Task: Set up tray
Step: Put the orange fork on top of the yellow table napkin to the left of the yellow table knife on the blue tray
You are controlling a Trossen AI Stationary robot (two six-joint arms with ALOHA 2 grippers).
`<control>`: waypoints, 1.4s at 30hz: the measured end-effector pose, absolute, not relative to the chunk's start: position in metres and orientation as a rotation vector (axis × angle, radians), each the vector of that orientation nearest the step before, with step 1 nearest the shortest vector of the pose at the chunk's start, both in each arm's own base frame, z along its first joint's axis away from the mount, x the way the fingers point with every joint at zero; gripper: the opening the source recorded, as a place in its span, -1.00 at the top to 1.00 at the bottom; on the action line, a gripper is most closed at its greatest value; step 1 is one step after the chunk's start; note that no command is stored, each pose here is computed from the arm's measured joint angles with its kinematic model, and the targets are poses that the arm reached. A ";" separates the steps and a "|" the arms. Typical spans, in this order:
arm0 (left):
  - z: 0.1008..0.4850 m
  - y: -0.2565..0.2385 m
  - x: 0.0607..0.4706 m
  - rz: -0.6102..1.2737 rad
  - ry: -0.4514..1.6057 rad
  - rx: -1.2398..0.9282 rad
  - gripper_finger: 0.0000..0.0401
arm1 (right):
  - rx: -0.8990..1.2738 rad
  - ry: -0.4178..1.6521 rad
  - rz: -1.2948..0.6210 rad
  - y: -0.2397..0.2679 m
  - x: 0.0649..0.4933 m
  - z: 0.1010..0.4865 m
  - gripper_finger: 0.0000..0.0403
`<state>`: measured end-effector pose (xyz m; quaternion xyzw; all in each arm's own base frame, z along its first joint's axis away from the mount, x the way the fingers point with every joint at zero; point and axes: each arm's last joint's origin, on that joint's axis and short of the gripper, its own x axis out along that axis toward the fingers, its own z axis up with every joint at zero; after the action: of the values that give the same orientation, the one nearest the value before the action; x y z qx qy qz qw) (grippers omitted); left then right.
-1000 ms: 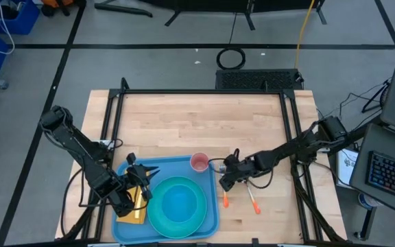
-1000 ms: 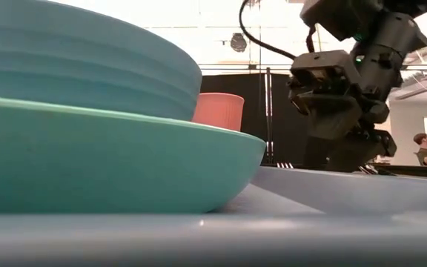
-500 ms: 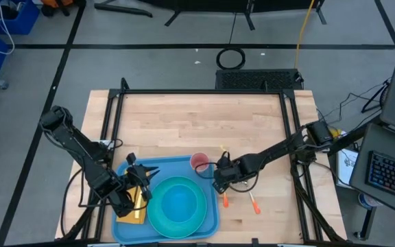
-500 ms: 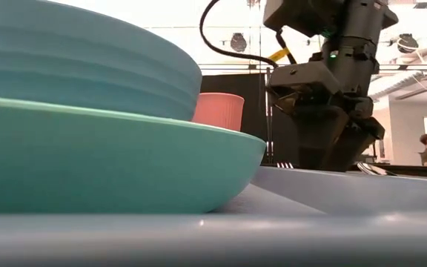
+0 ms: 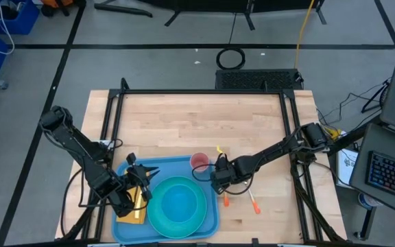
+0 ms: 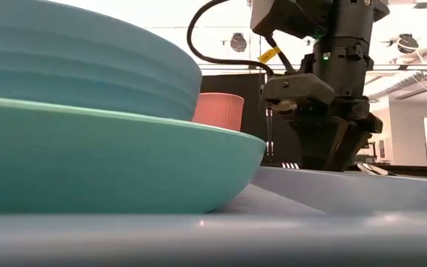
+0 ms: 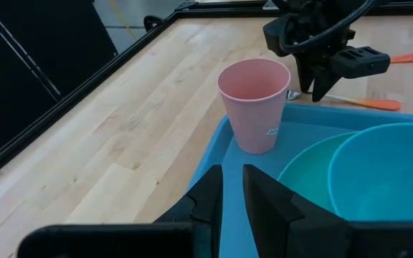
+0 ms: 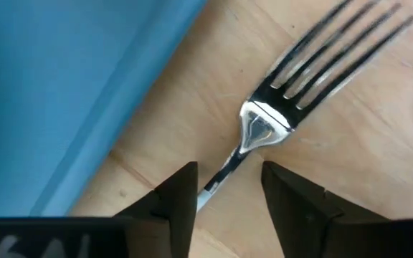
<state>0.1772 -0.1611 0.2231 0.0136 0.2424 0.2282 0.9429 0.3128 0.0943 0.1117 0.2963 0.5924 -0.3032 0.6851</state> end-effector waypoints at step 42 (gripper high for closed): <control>0.223 -0.160 0.178 0.463 0.511 0.015 0.69 | 0.445 0.823 -0.653 0.115 0.283 0.195 1.00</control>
<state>0.1784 -0.1600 0.2226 0.0074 0.2507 0.2270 0.9410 0.2831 0.1154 0.1952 0.2108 0.3897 -0.3090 0.8415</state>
